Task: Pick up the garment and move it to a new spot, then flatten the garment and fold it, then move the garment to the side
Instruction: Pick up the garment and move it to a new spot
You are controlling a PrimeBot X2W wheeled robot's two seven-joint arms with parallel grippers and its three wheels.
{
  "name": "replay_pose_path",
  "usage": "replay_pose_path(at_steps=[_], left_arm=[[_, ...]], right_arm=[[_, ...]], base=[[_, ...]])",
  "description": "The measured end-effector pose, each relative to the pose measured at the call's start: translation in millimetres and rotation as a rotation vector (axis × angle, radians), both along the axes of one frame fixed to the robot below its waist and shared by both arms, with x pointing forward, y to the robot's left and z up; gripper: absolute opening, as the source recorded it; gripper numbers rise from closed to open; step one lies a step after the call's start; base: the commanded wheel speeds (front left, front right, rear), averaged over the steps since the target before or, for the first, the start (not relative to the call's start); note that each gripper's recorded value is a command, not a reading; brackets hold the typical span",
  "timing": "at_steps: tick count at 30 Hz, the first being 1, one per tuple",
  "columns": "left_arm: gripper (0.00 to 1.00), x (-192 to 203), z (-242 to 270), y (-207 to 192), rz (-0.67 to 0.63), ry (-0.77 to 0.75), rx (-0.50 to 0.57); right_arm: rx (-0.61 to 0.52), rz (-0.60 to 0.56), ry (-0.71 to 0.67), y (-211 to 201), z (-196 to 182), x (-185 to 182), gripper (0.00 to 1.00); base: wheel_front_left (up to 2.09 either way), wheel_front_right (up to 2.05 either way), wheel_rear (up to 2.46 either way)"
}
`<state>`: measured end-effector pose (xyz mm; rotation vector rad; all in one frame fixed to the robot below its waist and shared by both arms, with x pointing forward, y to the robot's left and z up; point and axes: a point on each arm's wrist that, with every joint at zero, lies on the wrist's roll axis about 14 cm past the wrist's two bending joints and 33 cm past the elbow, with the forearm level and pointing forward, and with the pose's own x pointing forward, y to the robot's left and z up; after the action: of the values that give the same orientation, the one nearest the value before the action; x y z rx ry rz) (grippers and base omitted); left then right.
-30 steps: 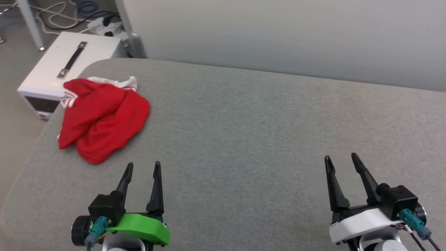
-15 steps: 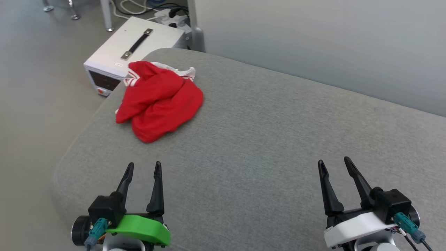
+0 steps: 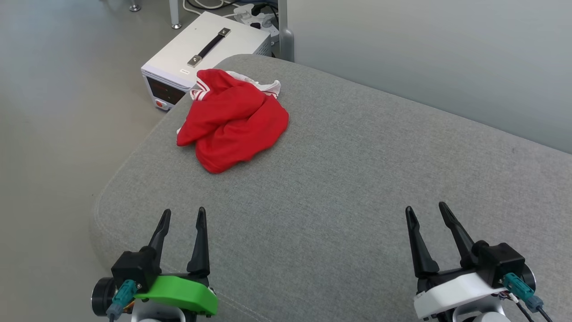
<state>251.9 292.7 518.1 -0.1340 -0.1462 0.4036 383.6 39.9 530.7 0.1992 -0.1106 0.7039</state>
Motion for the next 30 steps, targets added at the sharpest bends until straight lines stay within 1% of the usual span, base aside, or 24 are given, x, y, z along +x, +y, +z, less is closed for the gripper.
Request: replay_pose_path(at_steps=[8,13,15,18,22,24,27,30], left_arm=[[1.00,6.1,-3.7,-1.0,-0.004,0.014,-0.004],[1.00,10.8,-22.7,0.0,-0.016,0.069,-0.037],[1.00,20.4,-27.8,2.6,-0.036,0.091,-0.033],[1.00,44.0,-31.3,9.3,-0.074,0.124,-0.016],[1.00,90.9,-15.9,32.2,-0.118,0.172,0.027],[1.00,114.4,-12.2,40.9,-0.143,0.225,0.031],[1.00,148.3,-13.1,46.8,-0.195,0.329,0.006],[1.00,175.6,-24.1,53.6,-0.244,0.484,-0.019]], right_arm=[[-0.002,-0.011,0.012,-4.4,-4.6,0.2,1.00],[-0.012,-0.018,0.020,-7.9,-10.3,2.3,1.00],[-0.020,-0.024,0.025,-11.1,-14.4,5.1,1.00],[-0.028,-0.036,0.013,-17.9,-15.7,15.5,1.00],[-0.043,-0.049,-0.007,-27.0,-18.6,31.2,1.00],[-0.049,-0.056,-0.013,-31.8,-20.2,38.8,1.00],[-0.061,-0.068,-0.018,-39.1,-23.0,50.4,1.00],[-0.064,-0.087,-0.018,-47.9,-25.5,62.4,1.00]], base=[[0.00,0.00,0.00],[0.00,0.00,0.00],[0.00,0.00,0.00],[0.00,0.00,0.00],[0.00,0.00,0.00],[0.00,0.00,0.00],[0.00,0.00,0.00],[0.00,0.00,0.00]])
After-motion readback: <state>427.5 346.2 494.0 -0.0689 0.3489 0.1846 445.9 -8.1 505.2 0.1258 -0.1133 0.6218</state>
